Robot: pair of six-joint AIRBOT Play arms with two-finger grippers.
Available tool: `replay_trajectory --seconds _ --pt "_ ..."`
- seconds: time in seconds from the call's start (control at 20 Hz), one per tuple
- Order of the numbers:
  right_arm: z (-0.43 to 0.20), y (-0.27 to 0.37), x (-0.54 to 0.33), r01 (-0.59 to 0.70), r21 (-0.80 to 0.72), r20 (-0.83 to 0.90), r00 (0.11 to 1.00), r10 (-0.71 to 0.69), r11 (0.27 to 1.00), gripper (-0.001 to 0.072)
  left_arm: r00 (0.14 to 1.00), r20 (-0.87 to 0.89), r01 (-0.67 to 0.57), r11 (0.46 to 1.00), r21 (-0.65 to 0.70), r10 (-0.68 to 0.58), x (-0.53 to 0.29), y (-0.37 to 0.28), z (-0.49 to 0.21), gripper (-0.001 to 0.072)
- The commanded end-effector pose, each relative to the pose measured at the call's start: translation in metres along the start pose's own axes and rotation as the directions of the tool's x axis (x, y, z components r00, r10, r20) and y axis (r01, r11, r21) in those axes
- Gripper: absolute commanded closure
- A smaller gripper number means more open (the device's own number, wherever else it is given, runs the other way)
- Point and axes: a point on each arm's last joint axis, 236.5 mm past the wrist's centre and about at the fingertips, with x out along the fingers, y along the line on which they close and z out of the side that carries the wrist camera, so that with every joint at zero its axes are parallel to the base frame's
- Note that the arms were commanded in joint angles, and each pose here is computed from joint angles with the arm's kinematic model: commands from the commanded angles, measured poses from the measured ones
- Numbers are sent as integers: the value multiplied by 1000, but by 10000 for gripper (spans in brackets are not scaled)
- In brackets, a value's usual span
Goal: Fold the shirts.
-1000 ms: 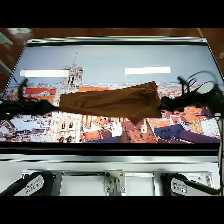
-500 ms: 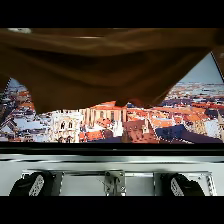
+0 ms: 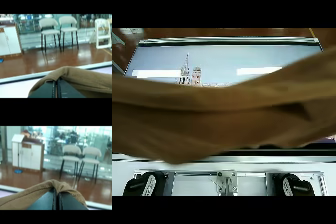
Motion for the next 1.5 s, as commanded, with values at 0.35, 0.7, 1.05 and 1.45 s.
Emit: replay_trajectory --seconds 0.35,0.7,1.05,1.45 --pt "-141 -12 -1 39 86 -570 821 17 995 651 941 -338 -11 996 -83 -18 23 14 -102 664" --pt "-347 -19 112 97 325 -761 617 199 941 651 750 -649 -113 941 -320 -131 117 54 -287 663" --pt "-455 -2 261 61 329 -640 748 175 942 651 704 -651 -25 907 -421 -283 254 62 -411 663" --pt "-543 3 310 157 304 -625 778 72 940 651 701 -691 -168 900 -403 -178 305 92 -504 663"
